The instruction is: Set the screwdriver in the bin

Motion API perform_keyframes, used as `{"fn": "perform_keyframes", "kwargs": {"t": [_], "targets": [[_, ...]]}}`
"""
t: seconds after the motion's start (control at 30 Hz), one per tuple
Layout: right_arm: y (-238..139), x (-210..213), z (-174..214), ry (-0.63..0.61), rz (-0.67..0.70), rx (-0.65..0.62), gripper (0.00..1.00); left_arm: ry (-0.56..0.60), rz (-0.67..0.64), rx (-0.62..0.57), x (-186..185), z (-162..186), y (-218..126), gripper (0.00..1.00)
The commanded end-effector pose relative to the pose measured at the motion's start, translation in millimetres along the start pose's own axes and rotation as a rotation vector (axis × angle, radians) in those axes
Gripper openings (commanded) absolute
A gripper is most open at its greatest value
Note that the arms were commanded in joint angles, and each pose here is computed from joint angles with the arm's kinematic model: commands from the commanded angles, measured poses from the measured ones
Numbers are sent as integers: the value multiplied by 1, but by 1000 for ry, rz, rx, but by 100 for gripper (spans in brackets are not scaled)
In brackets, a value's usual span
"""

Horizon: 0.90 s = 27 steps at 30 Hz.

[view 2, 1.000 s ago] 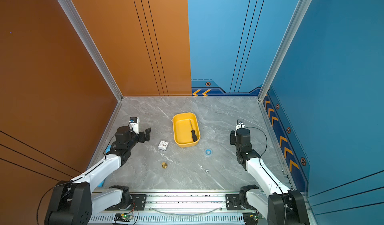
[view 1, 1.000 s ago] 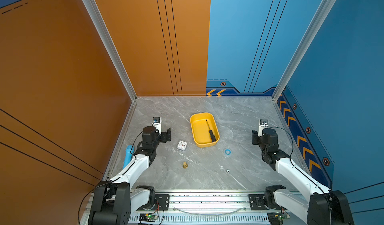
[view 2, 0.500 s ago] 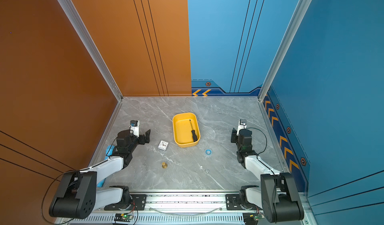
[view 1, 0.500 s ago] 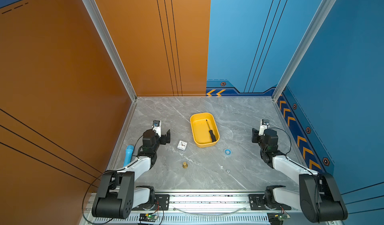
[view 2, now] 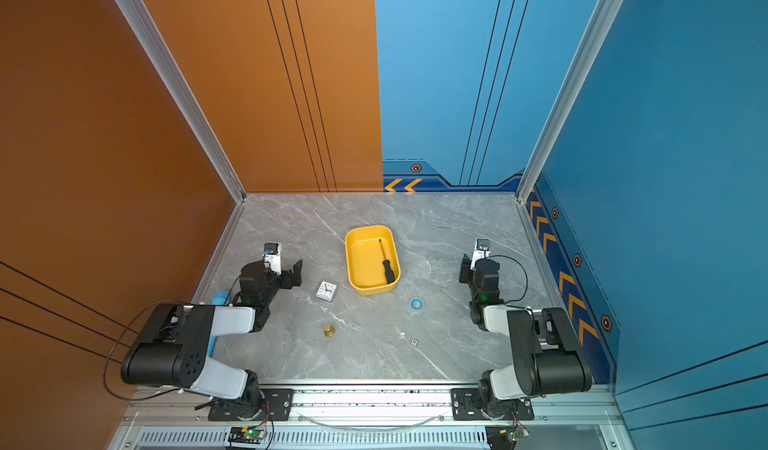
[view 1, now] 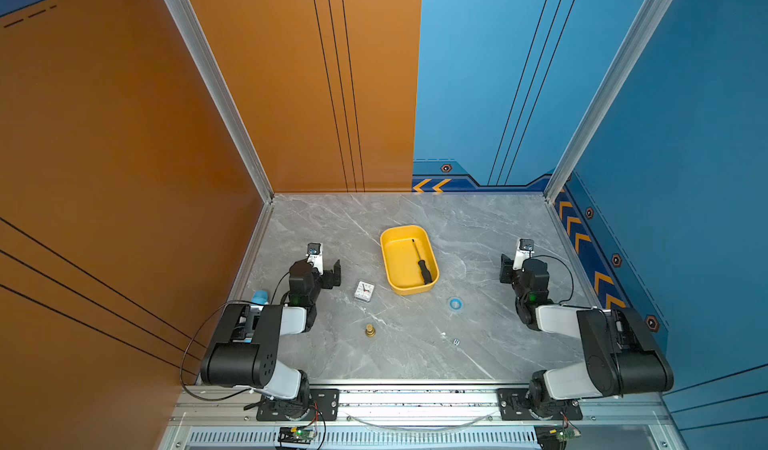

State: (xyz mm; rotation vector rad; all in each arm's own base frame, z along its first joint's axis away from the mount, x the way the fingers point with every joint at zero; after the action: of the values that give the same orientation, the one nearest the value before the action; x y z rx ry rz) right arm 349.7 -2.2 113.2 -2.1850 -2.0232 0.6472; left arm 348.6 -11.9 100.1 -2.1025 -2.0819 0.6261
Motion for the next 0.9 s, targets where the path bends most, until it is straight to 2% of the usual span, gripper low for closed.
{"fn": "perform_keyframes", "kwargs": {"t": [0.0, 0.2, 0.4, 0.47, 0.87], "targets": [[2, 0, -3, -12, 0, -48, 51, 16, -4, -49, 3, -7, 4, 98], [7, 2, 3, -14, -15, -29, 51, 11, -3, -45, 4, -8, 6, 98], [11, -4, 5, 38, -46, -25, 51, -25, 22, -32, 8, -9, 8, 98], [11, -3, 5, 37, -54, -29, 56, -27, 23, -31, 8, -9, 8, 98], [10, -4, 5, 39, -57, -32, 68, -32, 27, -29, 9, -8, 8, 98]]}}
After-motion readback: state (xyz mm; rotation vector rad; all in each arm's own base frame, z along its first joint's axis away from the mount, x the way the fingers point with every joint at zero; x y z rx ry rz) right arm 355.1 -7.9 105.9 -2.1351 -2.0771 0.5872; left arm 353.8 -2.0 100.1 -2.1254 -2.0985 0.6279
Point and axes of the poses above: each gripper's point midway between its finger pads, its own y axis out along the fingers, its own x axis along the line the jaws close on, z = x × y, the point moved 4 cm from there along -y, back along the fingers, and after that the axes turned 14 degrees about -y, right-handed, at the moved point
